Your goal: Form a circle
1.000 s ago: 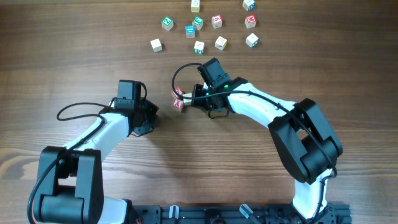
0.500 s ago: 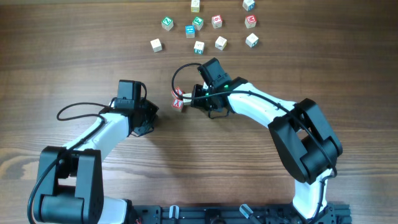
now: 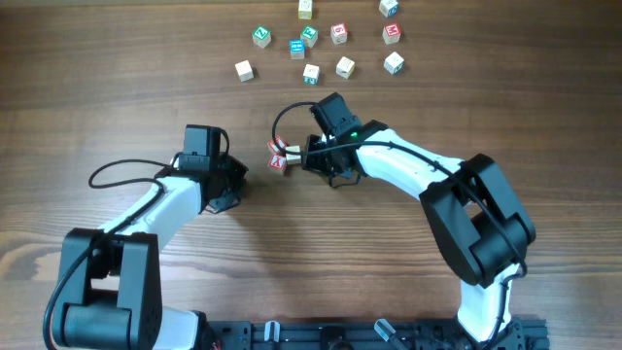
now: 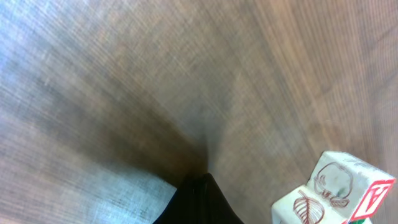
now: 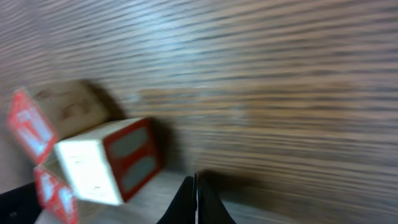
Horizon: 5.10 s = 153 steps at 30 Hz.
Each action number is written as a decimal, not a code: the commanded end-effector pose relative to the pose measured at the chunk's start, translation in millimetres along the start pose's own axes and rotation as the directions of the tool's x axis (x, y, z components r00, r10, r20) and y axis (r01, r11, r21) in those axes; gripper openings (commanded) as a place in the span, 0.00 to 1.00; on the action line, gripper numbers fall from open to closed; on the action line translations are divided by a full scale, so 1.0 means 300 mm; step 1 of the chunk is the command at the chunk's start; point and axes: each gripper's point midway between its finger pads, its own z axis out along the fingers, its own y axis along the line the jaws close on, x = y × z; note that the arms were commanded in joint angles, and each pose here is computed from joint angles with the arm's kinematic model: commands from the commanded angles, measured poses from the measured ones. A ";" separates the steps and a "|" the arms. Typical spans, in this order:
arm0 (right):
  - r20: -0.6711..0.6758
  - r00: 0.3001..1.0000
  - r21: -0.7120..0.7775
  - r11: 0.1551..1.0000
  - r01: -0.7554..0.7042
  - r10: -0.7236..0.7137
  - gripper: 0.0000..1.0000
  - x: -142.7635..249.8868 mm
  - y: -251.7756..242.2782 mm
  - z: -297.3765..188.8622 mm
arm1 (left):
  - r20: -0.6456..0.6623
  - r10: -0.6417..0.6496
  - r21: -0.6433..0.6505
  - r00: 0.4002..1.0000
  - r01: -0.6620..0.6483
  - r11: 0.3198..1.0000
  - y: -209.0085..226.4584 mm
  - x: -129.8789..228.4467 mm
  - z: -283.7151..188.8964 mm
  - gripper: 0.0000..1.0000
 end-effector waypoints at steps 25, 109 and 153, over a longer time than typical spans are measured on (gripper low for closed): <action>0.259 0.900 -0.087 0.920 0.383 -0.350 0.05 -0.372 0.274 -0.038 | 0.087 0.006 -0.098 0.996 0.002 0.995 0.130 -0.100 0.033 0.04; 0.016 0.930 -0.127 0.922 0.367 -0.368 0.05 -0.160 0.234 0.063 | 0.079 0.005 -0.111 0.997 0.004 0.994 0.140 -0.094 0.033 0.04; 0.092 0.978 -0.006 0.982 0.191 -0.189 0.05 -0.330 0.065 0.027 | 0.030 0.029 0.131 0.999 -0.033 0.991 -0.036 -0.087 0.031 0.04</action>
